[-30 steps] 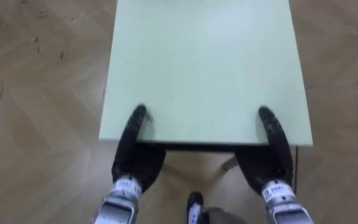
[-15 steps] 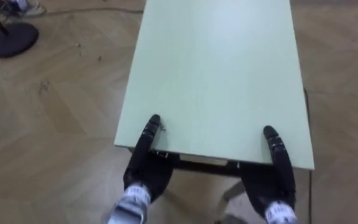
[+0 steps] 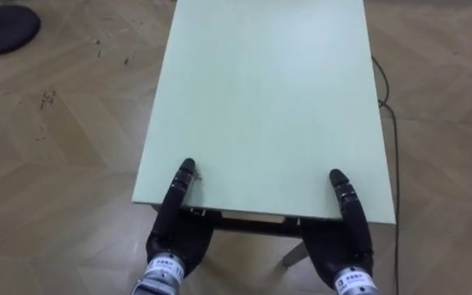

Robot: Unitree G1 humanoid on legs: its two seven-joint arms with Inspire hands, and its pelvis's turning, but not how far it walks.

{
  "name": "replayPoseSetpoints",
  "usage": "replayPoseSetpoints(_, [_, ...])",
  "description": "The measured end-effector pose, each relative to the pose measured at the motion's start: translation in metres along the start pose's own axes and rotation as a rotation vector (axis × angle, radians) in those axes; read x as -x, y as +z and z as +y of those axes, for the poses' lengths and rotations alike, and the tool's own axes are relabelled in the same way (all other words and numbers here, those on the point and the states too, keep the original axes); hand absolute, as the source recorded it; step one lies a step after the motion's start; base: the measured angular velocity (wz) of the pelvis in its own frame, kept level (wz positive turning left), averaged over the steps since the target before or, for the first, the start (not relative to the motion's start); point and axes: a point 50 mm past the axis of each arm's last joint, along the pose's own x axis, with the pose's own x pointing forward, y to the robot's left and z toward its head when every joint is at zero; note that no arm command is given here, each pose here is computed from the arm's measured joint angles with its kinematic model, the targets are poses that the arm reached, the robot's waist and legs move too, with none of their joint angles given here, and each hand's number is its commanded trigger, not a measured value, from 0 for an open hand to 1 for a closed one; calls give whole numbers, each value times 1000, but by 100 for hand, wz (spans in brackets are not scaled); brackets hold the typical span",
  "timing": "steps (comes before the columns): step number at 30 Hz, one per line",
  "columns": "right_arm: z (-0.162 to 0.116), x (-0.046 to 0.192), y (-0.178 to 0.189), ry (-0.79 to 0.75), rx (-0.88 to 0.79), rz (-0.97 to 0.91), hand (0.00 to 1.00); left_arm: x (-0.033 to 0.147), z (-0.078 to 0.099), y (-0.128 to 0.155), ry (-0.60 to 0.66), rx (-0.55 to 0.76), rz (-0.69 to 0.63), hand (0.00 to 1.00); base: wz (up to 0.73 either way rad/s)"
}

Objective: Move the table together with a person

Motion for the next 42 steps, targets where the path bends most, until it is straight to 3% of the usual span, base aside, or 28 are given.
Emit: replayPoseSetpoints(42, [9,-5,6,38,105,19,100,12,7,-9,11,91,-22,100,36])
